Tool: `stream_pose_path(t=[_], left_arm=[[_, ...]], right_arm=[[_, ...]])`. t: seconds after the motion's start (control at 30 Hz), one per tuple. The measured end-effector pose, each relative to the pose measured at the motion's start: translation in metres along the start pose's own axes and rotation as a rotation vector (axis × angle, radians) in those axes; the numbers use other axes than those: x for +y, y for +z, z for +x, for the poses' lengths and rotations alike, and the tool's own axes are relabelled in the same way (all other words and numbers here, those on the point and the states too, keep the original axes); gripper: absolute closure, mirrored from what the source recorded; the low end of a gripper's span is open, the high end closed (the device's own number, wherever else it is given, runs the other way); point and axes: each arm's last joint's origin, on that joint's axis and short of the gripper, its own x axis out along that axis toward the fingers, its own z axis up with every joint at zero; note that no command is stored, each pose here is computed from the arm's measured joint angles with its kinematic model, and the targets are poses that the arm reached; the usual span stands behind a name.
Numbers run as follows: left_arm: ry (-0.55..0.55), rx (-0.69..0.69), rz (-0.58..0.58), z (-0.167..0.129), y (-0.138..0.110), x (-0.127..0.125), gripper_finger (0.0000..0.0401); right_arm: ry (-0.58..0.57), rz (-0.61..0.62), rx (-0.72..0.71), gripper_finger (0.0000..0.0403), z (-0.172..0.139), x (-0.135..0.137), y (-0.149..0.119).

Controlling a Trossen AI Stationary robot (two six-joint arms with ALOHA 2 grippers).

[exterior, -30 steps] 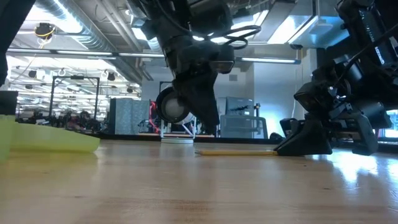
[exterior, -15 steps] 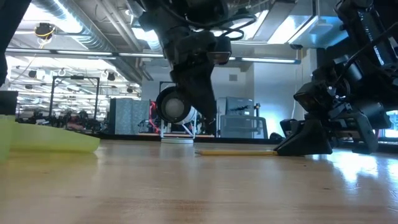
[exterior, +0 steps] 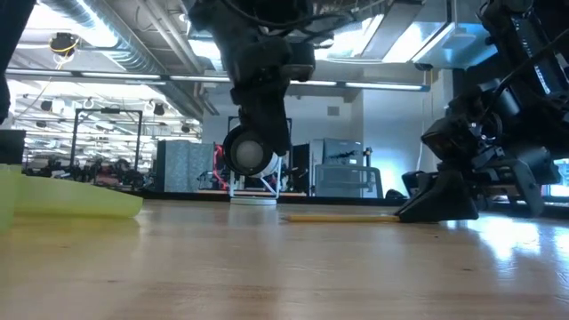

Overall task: Pick & place school supplies into a supply box
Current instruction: Put the yellow pencil into the yellow supply box

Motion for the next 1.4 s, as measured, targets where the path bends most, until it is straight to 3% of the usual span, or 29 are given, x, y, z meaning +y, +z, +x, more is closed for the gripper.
stream_pose_path(t=[0.33, 0.6, 0.8, 0.97, 1.17, 1.3, 1.4], left_arm=[[-0.008, -0.141, -0.060, -0.021, -0.032, 0.013, 0.0260], [-0.004, -0.411, -0.047, -0.050, -0.080, 0.027, 0.0260], [-0.051, -0.718, -0.051, -0.060, -0.119, 0.033, 0.0262], [-0.076, -1.001, -0.080, -0.062, -0.142, 0.038, 0.0264], [-0.052, -1.127, -0.020, -0.064, -0.149, 0.040, 0.0258], [-0.096, -1.151, 0.070, -0.067, -0.148, 0.037, 0.0227], [-0.099, -1.189, 0.073, -0.070, -0.147, 0.037, 0.0198]], right_arm=[[-0.009, -0.014, -0.097, 0.0378, 0.000, -0.002, 0.012], [-0.073, 0.053, -0.291, 0.0378, -0.003, -0.015, 0.048], [-0.192, 0.003, -0.473, 0.0378, -0.006, -0.023, 0.086], [-0.219, -0.073, -0.599, 0.0378, 0.003, -0.029, 0.119], [-0.189, -0.094, -0.614, 0.0378, 0.031, -0.037, 0.155], [-0.196, -0.136, -0.570, 0.0378, 0.053, -0.042, 0.176], [-0.221, -0.169, -0.555, 0.0377, 0.063, -0.044, 0.189]])
